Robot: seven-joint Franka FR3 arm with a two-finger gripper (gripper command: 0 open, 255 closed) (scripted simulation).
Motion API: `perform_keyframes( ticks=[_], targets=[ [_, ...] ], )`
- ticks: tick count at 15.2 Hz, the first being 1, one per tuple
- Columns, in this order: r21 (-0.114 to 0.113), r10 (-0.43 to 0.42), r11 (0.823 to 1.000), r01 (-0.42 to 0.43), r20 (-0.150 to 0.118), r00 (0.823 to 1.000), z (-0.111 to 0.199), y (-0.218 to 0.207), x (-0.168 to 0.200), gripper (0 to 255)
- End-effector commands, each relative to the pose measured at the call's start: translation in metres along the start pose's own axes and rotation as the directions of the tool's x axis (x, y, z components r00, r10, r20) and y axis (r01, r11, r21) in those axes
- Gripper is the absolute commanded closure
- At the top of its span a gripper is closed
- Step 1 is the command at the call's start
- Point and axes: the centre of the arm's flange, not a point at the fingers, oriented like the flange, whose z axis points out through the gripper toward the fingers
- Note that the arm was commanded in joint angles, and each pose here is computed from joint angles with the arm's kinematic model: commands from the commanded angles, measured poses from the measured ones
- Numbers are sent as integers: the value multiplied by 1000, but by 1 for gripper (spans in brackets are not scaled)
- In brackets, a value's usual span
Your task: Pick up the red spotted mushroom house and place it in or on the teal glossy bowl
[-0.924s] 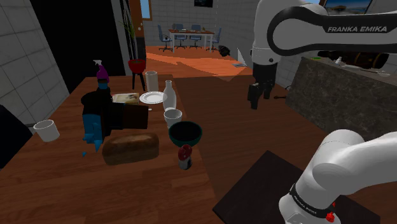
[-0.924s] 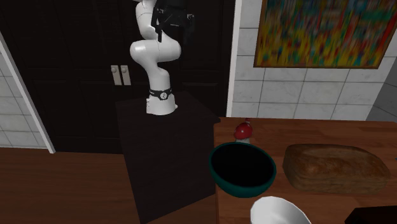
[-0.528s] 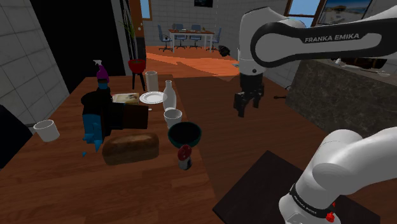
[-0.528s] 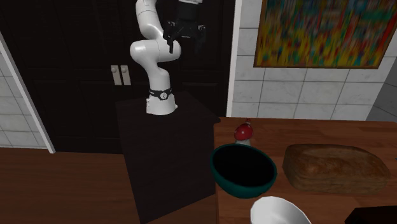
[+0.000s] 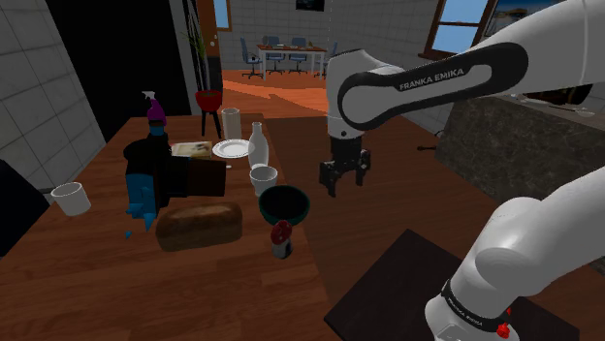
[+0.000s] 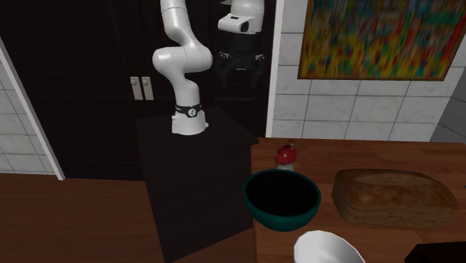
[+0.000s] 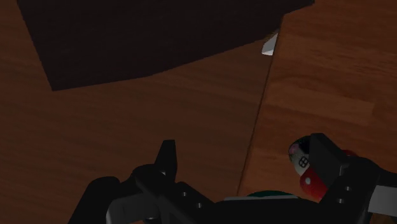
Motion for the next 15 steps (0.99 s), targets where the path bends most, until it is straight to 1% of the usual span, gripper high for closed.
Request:
perform_keyframes(
  ticks=[1, 4, 8, 11, 15],
  targets=[
    [15, 43, 999, -43, 11, 999, 16, -17, 12, 0],
    [36, 103, 994, -104, 29, 994, 38, -39, 35, 0],
    [61, 181, 981, -184, 55, 982, 68, -68, 66, 0],
    [78, 238, 967, -244, 76, 968, 90, -89, 90, 0],
    [100, 312, 941, -322, 105, 944, 119, -114, 124, 0]
  ],
)
